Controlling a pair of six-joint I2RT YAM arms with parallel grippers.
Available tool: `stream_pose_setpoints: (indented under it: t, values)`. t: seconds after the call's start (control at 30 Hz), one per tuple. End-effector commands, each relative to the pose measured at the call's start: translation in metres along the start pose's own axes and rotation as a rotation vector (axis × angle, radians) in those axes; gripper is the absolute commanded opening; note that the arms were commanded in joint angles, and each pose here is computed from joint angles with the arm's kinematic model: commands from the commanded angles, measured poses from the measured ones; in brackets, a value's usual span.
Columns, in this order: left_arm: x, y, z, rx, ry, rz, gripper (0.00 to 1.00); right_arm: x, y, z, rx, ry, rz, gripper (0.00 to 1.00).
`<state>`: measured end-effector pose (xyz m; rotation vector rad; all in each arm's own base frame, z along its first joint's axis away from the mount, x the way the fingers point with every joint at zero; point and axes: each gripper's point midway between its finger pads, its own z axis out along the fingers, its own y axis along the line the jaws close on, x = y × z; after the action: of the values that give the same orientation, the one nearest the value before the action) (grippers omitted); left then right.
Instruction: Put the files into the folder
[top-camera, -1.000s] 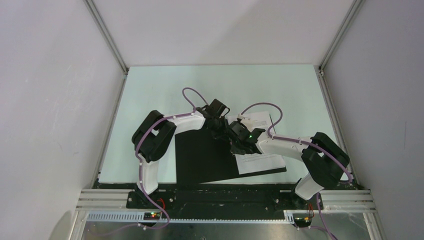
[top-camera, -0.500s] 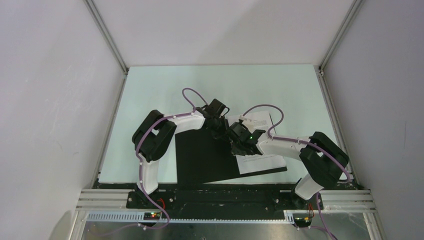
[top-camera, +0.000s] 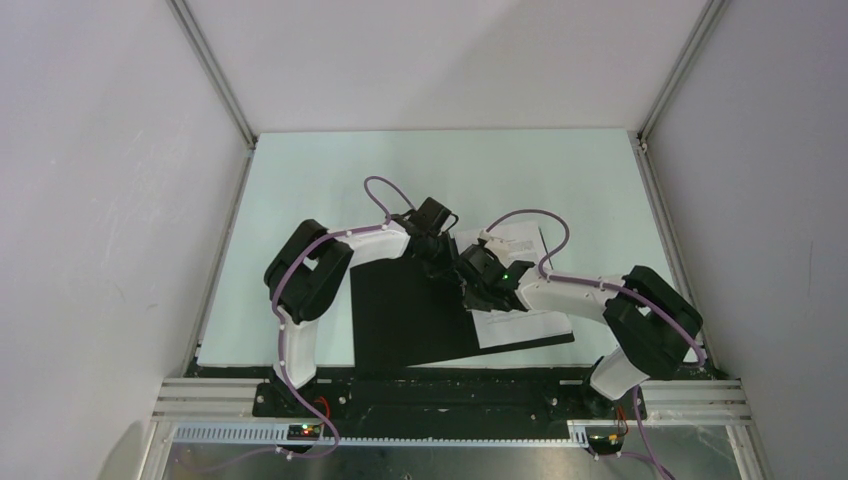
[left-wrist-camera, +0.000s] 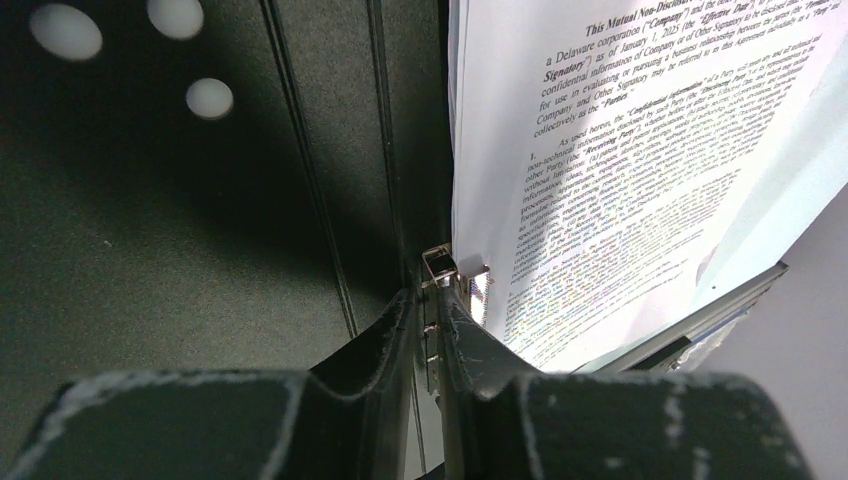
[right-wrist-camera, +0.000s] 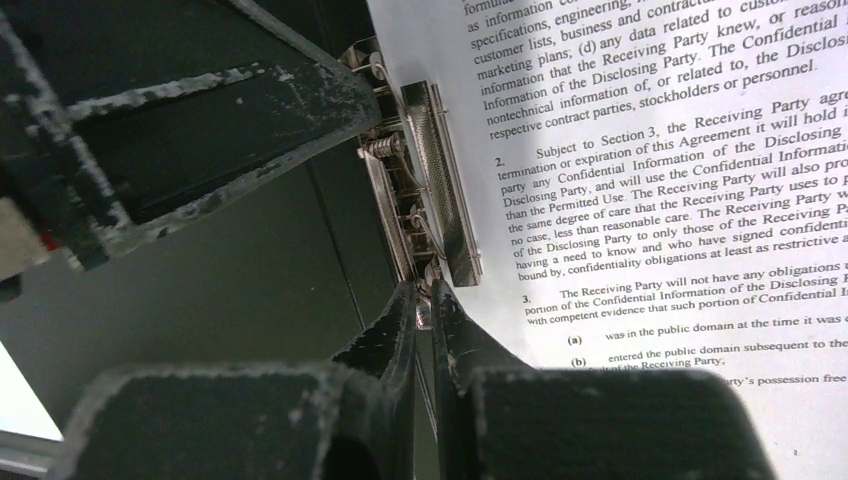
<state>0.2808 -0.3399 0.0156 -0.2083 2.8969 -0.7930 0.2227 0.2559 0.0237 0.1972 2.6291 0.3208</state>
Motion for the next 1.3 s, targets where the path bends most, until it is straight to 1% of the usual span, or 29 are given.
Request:
stream_pose_setpoints:
  t: [0.0,0.13,0.37,0.43,0.47,0.53,0.57,0.6,0.63,0.67,0.7,0.73,0.77,0.8,0.83,0.87,0.97,1.03,1.1,1.27]
  values:
    - [0.012,0.046,0.019,-0.159,0.021,-0.019,0.20,0.029,-0.037,-0.007,0.111,0.101,-0.113,0.04]
    - [0.009,0.042,0.017,-0.149,0.013,-0.014,0.20,0.024,-0.015,-0.018,0.037,0.090,-0.133,0.04]
    - [0.002,0.031,0.009,-0.123,-0.012,0.013,0.21,0.025,-0.013,-0.017,0.038,0.094,-0.139,0.05]
    - [-0.005,0.019,0.002,-0.093,-0.035,0.041,0.23,0.020,-0.011,-0.021,0.027,0.073,-0.133,0.08]
    - [-0.008,0.014,-0.002,-0.080,-0.045,0.050,0.24,0.016,-0.011,-0.022,0.026,0.060,-0.133,0.12]
    - [-0.022,-0.012,-0.020,-0.020,-0.091,0.101,0.31,0.003,-0.006,-0.028,0.007,0.016,-0.132,0.20]
    - [-0.026,-0.020,-0.031,-0.005,-0.108,0.114,0.36,-0.004,-0.003,-0.031,0.003,-0.002,-0.132,0.25]
    - [-0.033,-0.029,-0.041,0.014,-0.132,0.138,0.38,-0.010,-0.003,-0.032,0.008,-0.027,-0.146,0.27]
    - [-0.037,-0.035,-0.057,0.020,-0.158,0.151,0.44,-0.019,0.001,-0.034,0.007,-0.053,-0.151,0.31]
    - [-0.043,-0.033,-0.066,0.018,-0.180,0.158,0.46,-0.021,0.000,-0.033,0.020,-0.058,-0.171,0.32]
    - [-0.047,-0.034,-0.084,0.023,-0.216,0.158,0.49,-0.028,0.003,-0.033,0.025,-0.080,-0.177,0.33]
    - [-0.052,-0.019,-0.089,0.002,-0.229,0.130,0.50,-0.028,0.002,-0.029,0.040,-0.074,-0.199,0.33]
    - [-0.056,-0.019,-0.108,0.021,-0.265,0.122,0.51,-0.032,0.007,-0.028,0.035,-0.077,-0.211,0.33]
    - [-0.059,0.004,-0.111,-0.011,-0.271,0.082,0.52,-0.030,0.008,-0.023,0.041,-0.068,-0.224,0.32]
    - [-0.062,0.006,-0.128,0.006,-0.307,0.071,0.52,-0.032,0.013,-0.022,0.035,-0.070,-0.240,0.32]
    - [-0.064,0.022,-0.139,0.001,-0.328,0.041,0.52,-0.031,0.016,-0.018,0.035,-0.069,-0.254,0.32]
    - [-0.065,0.051,-0.159,-0.013,-0.368,-0.013,0.52,-0.036,0.019,-0.009,0.064,-0.066,-0.294,0.31]
    - [-0.059,0.067,-0.167,-0.022,-0.380,-0.028,0.52,-0.039,0.017,-0.003,0.105,-0.063,-0.313,0.27]
    - [-0.053,0.079,-0.174,-0.028,-0.391,-0.037,0.53,-0.040,0.014,0.000,0.130,-0.060,-0.329,0.26]
    - [-0.039,0.104,-0.180,-0.053,-0.407,-0.057,0.53,-0.033,0.016,0.009,0.120,-0.031,-0.349,0.26]
